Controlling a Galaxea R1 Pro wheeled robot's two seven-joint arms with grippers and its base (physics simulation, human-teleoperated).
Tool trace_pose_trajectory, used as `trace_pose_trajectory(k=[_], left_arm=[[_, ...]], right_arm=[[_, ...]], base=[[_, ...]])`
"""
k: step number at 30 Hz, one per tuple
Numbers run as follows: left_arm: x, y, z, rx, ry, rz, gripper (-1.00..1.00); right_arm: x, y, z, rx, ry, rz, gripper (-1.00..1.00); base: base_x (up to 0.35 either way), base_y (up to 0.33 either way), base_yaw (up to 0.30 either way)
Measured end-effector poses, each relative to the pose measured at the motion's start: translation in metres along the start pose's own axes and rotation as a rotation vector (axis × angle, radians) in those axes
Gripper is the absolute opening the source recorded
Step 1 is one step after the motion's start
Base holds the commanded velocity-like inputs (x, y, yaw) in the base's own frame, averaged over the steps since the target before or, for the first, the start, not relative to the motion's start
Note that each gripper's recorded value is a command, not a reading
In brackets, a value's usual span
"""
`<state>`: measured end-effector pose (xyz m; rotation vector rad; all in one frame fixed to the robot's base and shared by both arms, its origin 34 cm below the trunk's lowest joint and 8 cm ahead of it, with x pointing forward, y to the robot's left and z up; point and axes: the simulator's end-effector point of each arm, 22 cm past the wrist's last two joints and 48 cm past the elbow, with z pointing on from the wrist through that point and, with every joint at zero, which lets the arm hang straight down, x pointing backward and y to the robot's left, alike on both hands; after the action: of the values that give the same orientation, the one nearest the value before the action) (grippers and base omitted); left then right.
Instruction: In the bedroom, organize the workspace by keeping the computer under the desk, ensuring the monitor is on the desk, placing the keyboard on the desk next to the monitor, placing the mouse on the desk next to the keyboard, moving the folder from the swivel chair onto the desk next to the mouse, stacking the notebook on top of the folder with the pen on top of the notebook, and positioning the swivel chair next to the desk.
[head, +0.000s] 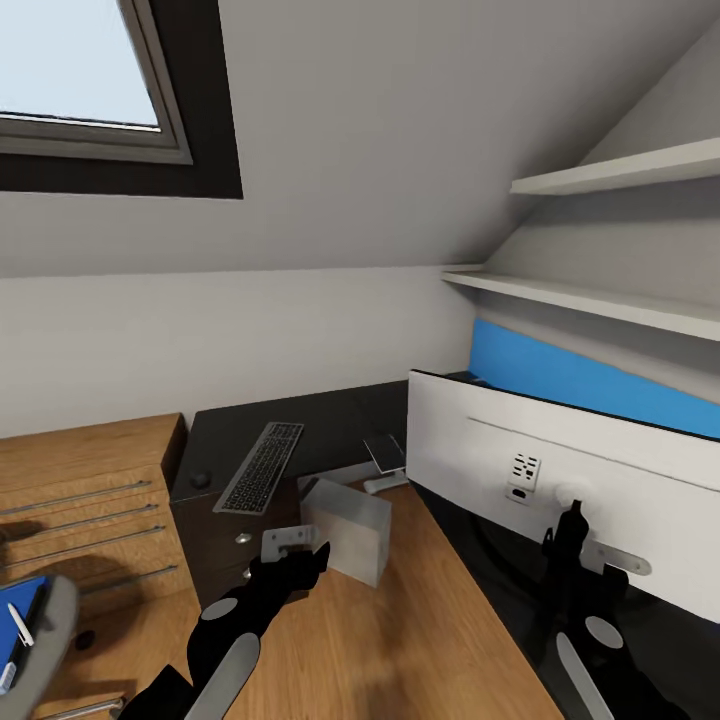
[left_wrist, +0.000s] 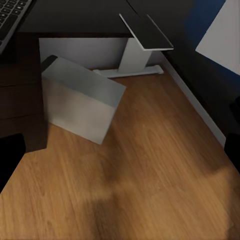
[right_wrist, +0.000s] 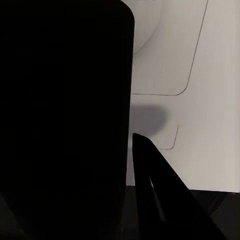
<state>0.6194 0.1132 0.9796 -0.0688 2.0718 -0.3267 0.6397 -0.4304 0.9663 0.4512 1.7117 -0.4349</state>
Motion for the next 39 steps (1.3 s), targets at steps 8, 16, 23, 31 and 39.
trace_pose_trajectory(k=[8, 16, 23, 31, 39], left_arm=[[0.000, 0.001, 0.001, -0.001, 0.001, -0.002, 1.00], [0.000, 0.001, 0.001, -0.001, 0.001, -0.002, 1.00], [0.000, 0.001, 0.001, -0.002, 0.000, -0.003, 1.00], [0.000, 0.001, 0.001, -0.002, 0.001, -0.003, 1.00], [-0.001, 0.002, 0.001, -0.003, 0.000, -0.002, 1.00]], right_arm=[[0.001, 0.014, -0.004, -0.031, 0.003, -0.001, -1.00], [0.001, 0.014, -0.004, -0.030, 0.002, 0.001, -1.00], [0.001, 0.013, -0.004, -0.029, 0.002, 0.002, -1.00], [0.001, 0.013, -0.003, -0.028, 0.001, -0.004, -1.00], [0.001, 0.013, -0.004, -0.028, 0.000, -0.005, -1.00]], base=[[-0.077, -0.099, 0.000], [-0.200, -0.256, 0.000], [-0.209, -0.239, 0.000], [-0.255, -0.052, 0.000], [-0.328, -0.003, 0.000]])
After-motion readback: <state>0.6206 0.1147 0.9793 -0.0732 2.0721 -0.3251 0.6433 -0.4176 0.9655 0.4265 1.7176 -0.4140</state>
